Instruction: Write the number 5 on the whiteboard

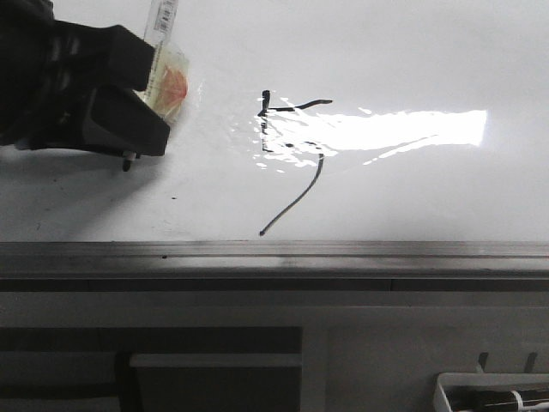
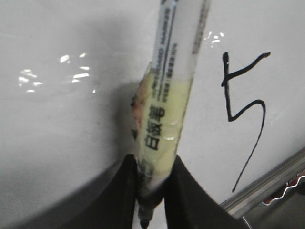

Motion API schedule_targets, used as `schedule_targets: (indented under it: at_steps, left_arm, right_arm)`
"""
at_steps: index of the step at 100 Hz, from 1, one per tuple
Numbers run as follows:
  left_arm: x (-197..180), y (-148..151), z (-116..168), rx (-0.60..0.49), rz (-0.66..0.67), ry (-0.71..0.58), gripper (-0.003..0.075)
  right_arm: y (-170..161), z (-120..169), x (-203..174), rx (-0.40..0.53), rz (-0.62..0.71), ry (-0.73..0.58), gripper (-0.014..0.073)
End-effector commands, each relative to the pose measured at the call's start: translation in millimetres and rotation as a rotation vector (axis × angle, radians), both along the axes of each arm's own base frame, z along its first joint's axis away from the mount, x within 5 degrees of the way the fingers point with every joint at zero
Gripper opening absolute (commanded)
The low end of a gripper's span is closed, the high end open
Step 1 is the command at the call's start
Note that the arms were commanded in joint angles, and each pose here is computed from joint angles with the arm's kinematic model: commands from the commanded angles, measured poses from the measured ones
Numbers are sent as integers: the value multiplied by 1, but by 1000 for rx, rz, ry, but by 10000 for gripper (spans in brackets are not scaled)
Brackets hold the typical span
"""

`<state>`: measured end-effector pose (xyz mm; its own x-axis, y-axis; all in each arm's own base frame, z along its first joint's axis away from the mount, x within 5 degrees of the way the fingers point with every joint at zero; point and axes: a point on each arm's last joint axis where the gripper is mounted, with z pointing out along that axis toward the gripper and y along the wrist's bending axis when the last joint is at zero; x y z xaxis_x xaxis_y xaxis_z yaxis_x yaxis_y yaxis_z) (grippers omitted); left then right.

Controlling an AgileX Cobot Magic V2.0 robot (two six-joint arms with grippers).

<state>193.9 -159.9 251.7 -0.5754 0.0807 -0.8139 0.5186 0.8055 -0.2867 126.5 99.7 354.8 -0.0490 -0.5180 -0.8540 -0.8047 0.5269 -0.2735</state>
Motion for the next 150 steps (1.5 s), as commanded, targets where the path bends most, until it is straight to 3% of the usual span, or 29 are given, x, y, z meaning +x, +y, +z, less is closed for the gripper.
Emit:
schedule_targets:
  at_steps: [1,18,35,87,110,137,150]
  left_arm:
    - [5,-1,8,-47,58,1,-21]
    - [14,-1,-5,-75,173,83,-20]
    - [19,-3,-16,-60,201,124,-20]
    - [24,0,-23,-28,255,122,-14]
    - [25,2,-23,-28,283,122,137]
    - [25,3,-23,-35,302,129,163]
    - [25,3,-23,-35,302,129,269]
  right_arm:
    - [-1,6,1,51,-31,-27,-61]
    - [-1,4,2,55,-36,-27,-61]
    - [-1,5,2,62,-41,-31,-61]
    - [-1,5,2,73,-40,-25,-61]
    - [-1,6,2,78,-40,-22,-61]
    - [0,6,2,97,-39,-12,-61]
    - [0,6,2,97,-39,-12,-61]
